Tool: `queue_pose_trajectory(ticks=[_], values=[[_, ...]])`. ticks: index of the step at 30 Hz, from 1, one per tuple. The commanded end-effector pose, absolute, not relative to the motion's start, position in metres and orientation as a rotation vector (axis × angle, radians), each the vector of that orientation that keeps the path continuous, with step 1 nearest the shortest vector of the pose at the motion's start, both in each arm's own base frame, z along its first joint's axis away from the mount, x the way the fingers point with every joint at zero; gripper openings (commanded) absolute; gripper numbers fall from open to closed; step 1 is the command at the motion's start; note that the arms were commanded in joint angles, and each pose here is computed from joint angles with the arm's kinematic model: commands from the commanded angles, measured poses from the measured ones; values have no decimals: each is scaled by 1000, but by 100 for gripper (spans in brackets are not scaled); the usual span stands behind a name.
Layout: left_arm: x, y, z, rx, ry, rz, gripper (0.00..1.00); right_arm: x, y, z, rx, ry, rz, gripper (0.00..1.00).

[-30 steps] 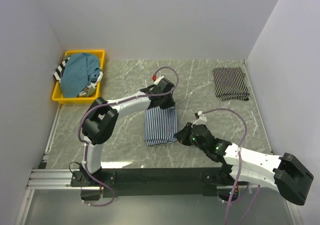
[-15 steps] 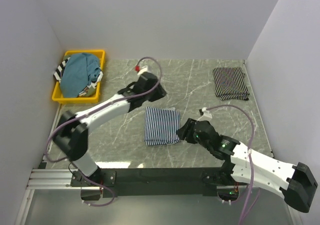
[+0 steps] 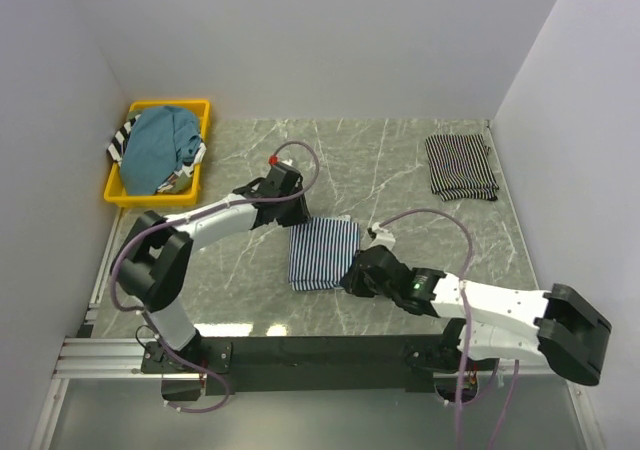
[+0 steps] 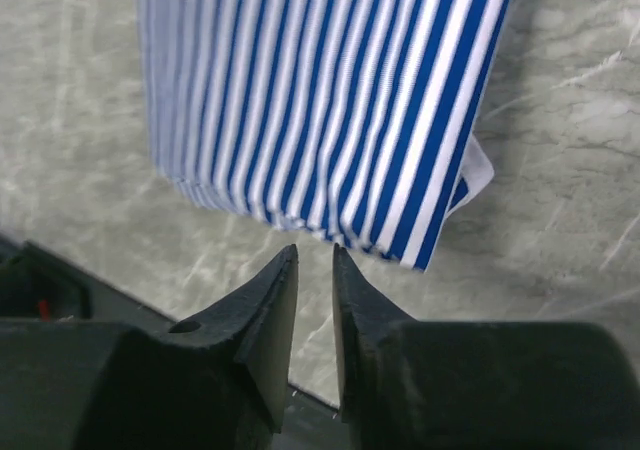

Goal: Fold and stack the tank tops
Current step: Fold the tank top

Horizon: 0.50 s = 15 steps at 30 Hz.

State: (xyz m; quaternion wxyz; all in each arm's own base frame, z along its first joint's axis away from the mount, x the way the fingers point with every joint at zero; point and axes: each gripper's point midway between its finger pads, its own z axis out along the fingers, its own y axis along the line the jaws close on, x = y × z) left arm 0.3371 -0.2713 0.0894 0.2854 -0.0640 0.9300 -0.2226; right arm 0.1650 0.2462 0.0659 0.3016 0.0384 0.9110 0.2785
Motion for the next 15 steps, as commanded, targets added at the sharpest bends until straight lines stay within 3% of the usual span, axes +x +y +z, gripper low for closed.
queue_pose_trajectory(ticks=[1,11,15], values=[[333,-285,80,-53,2525,-654,32,173,249,50,161,2424,714,27],[329,-284,34,-98,2594,-625,38,190,215,14,330,2463,627,22],[319,-275,36,-233,2574,-656,41,225,207,38,349,2410,595,29]])
